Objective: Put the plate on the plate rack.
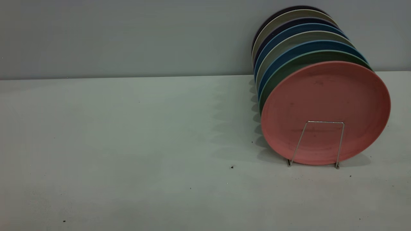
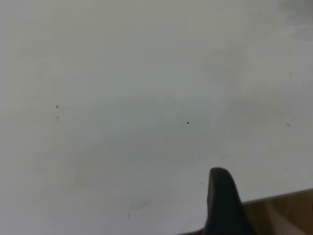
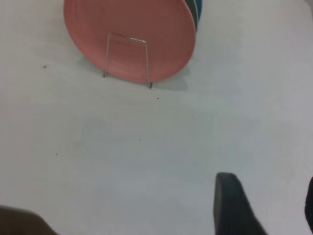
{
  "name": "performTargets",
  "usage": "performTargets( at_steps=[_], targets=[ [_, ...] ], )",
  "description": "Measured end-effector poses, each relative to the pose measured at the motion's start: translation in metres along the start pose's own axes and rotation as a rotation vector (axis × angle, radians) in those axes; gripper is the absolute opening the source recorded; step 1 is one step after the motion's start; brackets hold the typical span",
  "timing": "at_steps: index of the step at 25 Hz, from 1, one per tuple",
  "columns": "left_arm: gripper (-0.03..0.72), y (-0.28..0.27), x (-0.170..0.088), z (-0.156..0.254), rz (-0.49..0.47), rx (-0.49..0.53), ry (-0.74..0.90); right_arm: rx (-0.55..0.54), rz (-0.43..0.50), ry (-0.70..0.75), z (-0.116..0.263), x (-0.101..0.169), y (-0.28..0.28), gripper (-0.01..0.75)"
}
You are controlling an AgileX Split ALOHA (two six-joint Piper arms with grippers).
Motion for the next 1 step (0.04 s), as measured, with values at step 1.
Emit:
performTargets(
  at_steps=[1],
  targets=[
    [0.468,0.0,0.0,0.0,0.0,0.0,0.0,0.0,0.0,0.0,0.0,0.0,0.0,0.375]
  ],
)
Point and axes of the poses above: a point on each arm's last joint axis where the gripper is mounted, y pointing out along that axis toward the gripper, x along the wrist's bending axis when the last joint is at zero, z = x × y, the point moved 7 cm from there along y, pointing out along that axis toward the gripper, and after that the axes turned 13 degrees about y, right-handed, at the moved point
